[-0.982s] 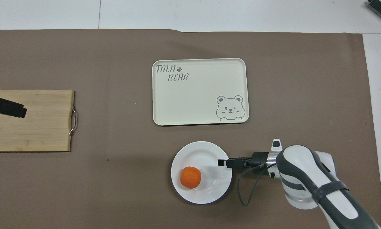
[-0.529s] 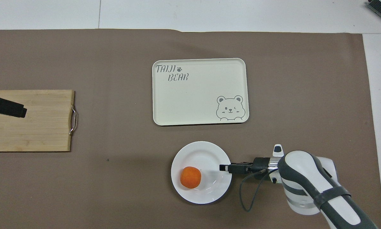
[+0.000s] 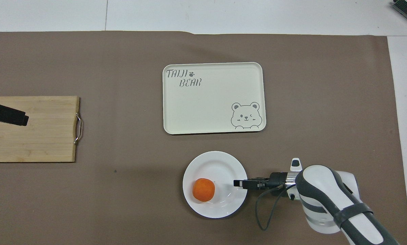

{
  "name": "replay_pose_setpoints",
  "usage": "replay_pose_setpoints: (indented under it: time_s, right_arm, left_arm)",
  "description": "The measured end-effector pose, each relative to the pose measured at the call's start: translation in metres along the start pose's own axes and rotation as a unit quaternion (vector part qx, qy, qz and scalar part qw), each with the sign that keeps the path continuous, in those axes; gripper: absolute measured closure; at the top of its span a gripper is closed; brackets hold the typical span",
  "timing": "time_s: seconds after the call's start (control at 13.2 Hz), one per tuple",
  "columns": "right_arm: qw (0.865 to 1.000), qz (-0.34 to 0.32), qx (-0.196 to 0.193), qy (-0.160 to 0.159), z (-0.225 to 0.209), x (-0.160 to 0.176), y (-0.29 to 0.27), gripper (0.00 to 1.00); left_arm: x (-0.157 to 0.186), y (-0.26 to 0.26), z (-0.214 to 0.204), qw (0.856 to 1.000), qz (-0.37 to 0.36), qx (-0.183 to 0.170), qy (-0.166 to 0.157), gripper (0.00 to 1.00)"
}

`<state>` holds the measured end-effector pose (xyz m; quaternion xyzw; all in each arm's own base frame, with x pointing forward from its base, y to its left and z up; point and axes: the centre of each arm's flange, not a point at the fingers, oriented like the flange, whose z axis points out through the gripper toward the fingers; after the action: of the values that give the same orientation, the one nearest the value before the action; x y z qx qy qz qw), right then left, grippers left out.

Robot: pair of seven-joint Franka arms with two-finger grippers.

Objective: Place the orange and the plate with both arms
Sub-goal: 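Slide the plate with the right gripper onto the bear tray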

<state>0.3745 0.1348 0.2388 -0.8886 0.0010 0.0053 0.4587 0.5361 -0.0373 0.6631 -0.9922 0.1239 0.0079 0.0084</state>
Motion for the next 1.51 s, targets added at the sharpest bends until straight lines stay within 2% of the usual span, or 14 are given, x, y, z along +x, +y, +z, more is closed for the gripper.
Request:
replay_pose_setpoints:
  time_s: [0.15,0.23,0.3,0.38,0.45,1.13,1.51]
  right_arm:
    - [1.000,0.000,0.000,-0.001,0.000,0.000,0.000,0.70]
    - [1.000,0.000,0.000,-0.001,0.000,0.000,0.000,0.70]
    - [1.000,0.000,0.000,-0.001,0.000,0.000,0.000,0.76]
    - [1.000,0.000,0.000,0.000,0.000,0.000,0.000,0.93]
    - [1.000,0.001,0.000,0.000,0.000,0.000,0.000,0.96]
    - [1.000,-0.009,0.003,0.005,-0.002,0.009,-0.008,0.96]
    - [1.000,-0.014,0.024,0.001,-0.002,0.017,-0.018,0.96]
  left_arm:
    - [0.000,0.000,0.000,1.000,0.000,0.000,0.000,0.00]
    - [0.000,0.000,0.000,1.000,0.000,0.000,0.000,0.00]
    - [0.000,0.000,0.000,1.000,0.000,0.000,0.000,0.00]
    - [0.000,0.000,0.000,1.000,0.000,0.000,0.000,0.00]
    - [0.000,0.000,0.000,1.000,0.000,0.000,0.000,0.00]
    - [0.000,0.000,0.000,1.000,0.000,0.000,0.000,0.00]
    - [0.000,0.000,0.000,1.000,0.000,0.000,0.000,0.00]
